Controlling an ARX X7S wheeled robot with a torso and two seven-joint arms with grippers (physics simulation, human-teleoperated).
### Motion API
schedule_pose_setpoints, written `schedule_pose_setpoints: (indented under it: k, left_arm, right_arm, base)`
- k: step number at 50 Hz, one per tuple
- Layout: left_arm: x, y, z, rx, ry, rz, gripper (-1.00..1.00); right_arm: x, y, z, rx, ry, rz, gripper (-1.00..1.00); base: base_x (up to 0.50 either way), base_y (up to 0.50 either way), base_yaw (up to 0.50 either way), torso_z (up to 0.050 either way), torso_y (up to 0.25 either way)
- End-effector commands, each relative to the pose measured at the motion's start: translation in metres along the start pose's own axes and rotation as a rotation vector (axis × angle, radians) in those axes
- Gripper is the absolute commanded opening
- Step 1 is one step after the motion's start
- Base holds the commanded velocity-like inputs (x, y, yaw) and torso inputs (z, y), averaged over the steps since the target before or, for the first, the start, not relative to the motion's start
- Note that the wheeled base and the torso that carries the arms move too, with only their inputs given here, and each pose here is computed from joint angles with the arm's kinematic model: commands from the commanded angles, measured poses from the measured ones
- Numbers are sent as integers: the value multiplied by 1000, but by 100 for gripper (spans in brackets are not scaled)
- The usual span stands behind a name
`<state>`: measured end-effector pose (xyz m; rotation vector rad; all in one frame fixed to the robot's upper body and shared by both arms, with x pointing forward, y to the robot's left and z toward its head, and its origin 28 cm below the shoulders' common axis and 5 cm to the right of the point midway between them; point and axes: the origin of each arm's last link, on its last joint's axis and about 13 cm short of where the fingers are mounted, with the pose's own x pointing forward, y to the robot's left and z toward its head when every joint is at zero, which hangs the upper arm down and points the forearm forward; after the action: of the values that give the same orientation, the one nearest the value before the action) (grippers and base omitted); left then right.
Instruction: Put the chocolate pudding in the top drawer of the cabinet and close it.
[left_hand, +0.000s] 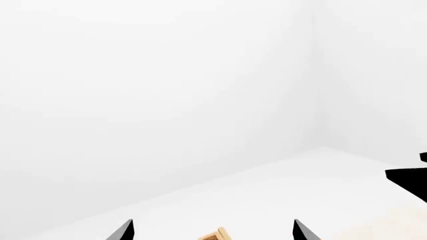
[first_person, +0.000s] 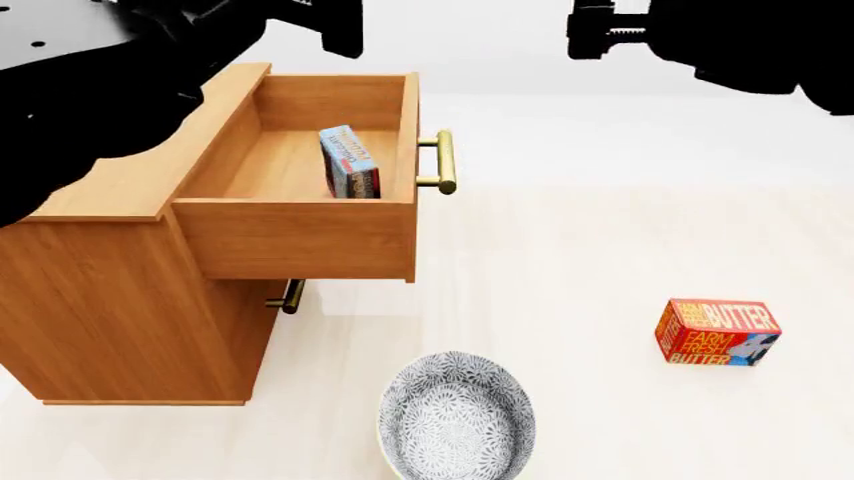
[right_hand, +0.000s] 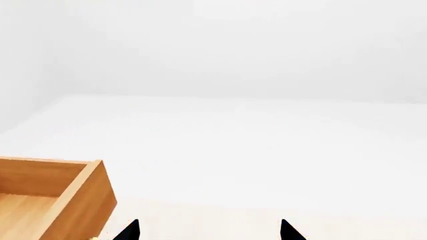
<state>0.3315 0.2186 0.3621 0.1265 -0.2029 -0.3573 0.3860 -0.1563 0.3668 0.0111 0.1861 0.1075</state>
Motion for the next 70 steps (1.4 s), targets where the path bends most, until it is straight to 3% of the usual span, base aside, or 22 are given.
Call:
schedule_pose_setpoints:
  k: [1, 25, 43, 59, 70]
  left_arm:
    - [4, -21, -5, -11, 6, -89, 100]
    - [-13, -87, -9, -17, 19, -324, 100]
    - [-32, -133, -27, -67, 57, -478, 100]
    - [-48, -160, -46, -97, 107, -558, 100]
    - [-46, -170, -68, -116, 165, -564, 100]
  right_arm:
    - [-13, -24, -9, 36, 9, -100, 100]
    - [-24, -45, -27, 70, 38, -205, 100]
    - [-27, -60, -42, 83, 71, -307, 100]
    - [-29, -65, -52, 91, 90, -341, 100]
    - [-31, -67, -61, 93, 107, -353, 100]
  base:
    - [0, 0, 0, 0, 0]
    - [0, 0, 0, 0, 0]
    - [0, 0, 0, 0, 0]
    - [0, 0, 0, 0, 0]
    - [0, 0, 0, 0, 0]
